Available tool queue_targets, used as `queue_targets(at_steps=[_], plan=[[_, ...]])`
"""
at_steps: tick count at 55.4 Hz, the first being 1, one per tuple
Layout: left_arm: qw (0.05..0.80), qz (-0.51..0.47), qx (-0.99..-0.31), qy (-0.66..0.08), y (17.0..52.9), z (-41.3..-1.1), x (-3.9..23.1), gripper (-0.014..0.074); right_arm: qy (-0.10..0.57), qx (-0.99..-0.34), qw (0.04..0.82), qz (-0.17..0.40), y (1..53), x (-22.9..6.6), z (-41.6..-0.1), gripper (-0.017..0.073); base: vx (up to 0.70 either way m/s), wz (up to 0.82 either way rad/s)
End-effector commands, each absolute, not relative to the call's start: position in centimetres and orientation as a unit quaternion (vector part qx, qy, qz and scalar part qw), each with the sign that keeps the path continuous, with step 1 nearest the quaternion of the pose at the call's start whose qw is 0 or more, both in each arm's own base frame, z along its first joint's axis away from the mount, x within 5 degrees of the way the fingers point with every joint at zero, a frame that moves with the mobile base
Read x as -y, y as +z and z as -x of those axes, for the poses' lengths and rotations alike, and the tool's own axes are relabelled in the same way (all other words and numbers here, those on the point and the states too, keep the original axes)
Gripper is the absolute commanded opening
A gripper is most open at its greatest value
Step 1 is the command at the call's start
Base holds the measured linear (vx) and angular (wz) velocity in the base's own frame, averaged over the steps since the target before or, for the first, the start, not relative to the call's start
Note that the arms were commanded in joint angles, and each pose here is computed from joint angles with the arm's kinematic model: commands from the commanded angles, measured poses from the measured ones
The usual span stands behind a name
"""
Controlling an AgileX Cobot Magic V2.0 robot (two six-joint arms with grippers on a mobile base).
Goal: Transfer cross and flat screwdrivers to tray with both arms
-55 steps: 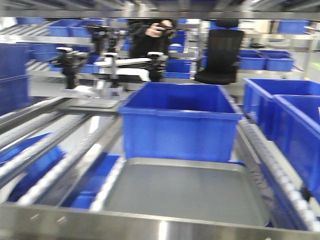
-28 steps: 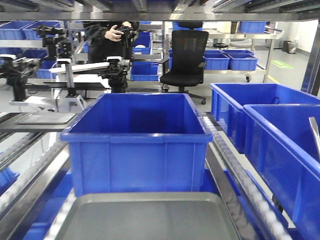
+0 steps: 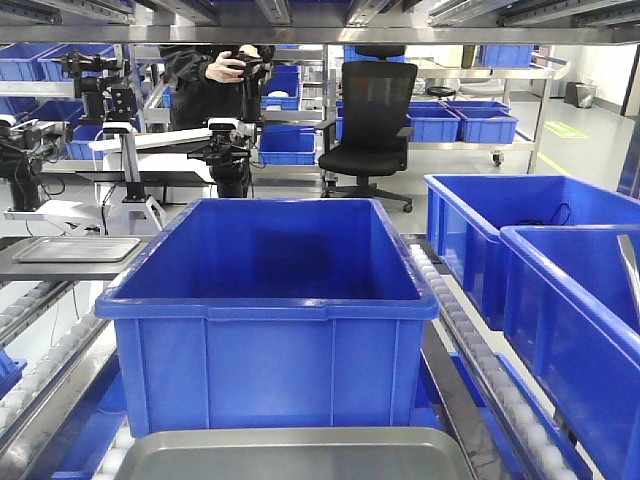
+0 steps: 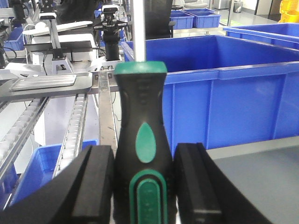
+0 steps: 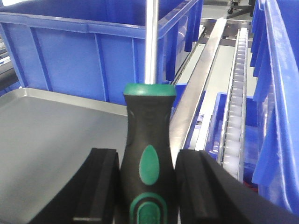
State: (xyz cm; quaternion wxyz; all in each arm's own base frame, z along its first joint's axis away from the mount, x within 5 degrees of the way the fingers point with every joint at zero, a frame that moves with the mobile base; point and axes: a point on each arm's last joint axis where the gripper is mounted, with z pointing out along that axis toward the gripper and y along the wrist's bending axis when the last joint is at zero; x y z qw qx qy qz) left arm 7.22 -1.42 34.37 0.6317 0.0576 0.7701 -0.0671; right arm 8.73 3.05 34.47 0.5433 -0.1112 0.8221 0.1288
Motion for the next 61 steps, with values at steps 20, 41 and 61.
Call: queue_targets(at_steps=[20, 41, 61], plan=[[0.675, -0.049, -0.732, -0.073, 36.1, -7.4, 1.4, -0.0006, 0.127, -0.795, 0.585, 0.095, 36.0, -2.9, -9.0, -0.0008, 0.0, 0.0], [0.675, -0.049, -0.732, -0.073, 36.1, -7.4, 1.4, -0.0006, 0.116, -0.776, 0.614, 0.084, 36.6, -2.6, -9.2, -0.0008, 0.0, 0.0], [0.676, -0.049, -0.732, -0.073, 36.1, -7.4, 1.4, -0.0006, 0.151, -0.757, 0.633, 0.055, 37.2, -2.7, -9.3, -0.0008, 0.0, 0.0]])
